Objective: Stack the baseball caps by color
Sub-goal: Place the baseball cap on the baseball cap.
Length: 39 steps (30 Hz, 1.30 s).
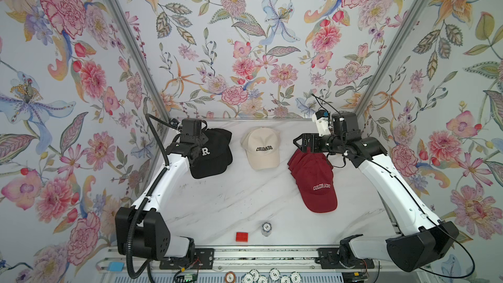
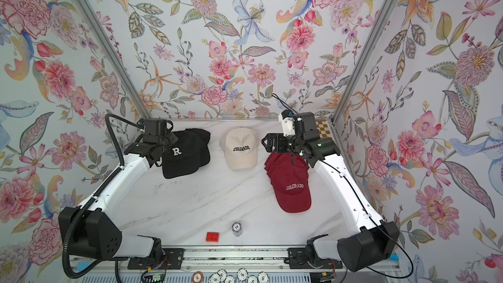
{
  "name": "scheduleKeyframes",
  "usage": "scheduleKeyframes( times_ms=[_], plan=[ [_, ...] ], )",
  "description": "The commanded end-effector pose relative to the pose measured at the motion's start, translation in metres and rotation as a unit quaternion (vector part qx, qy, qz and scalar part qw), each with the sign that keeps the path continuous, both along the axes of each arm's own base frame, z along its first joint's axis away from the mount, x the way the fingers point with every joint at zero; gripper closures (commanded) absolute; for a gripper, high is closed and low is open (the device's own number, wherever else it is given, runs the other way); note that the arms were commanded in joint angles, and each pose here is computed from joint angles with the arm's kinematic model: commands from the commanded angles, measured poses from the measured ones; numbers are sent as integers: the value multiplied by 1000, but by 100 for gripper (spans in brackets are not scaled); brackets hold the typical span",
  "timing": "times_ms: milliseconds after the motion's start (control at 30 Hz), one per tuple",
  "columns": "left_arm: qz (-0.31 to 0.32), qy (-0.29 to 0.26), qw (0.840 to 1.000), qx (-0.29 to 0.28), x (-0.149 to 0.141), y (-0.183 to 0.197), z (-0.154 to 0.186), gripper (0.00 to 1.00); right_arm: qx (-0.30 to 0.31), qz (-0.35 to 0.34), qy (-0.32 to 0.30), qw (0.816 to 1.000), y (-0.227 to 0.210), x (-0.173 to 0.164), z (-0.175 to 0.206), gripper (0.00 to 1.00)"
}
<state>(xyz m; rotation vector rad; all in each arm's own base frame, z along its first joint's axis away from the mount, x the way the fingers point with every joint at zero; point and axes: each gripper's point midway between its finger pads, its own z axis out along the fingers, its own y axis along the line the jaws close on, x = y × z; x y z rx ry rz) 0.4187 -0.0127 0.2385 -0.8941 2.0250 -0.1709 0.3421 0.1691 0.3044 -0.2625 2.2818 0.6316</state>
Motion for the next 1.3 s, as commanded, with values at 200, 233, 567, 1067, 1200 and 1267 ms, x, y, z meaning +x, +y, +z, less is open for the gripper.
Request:
scheduleKeyframes(
  times_ms=[200,233,567,1067,1200,1267],
  plan=[
    [5,-31,999,-17,29,-20,3,100,0,-16,1,1000,-10,0,3,1],
    [6,-29,999,-16,30,-21,2,100,0,-16,-1,1000,-10,0,4,1],
    [5,-41,999,-22,21,-32,32,100,6,-4,3,1000,-9,8,4,1],
    [25,-23,999,-30,-7,-38,7,100,12,8,5,1000,-13,3,1,1],
    [31,-22,999,-4,2,-34,1,100,15,6,6,1000,-14,3,2,1],
    [32,-15,999,8,11,-32,-4,100,14,5,7,1000,-15,4,3,1]
  ],
)
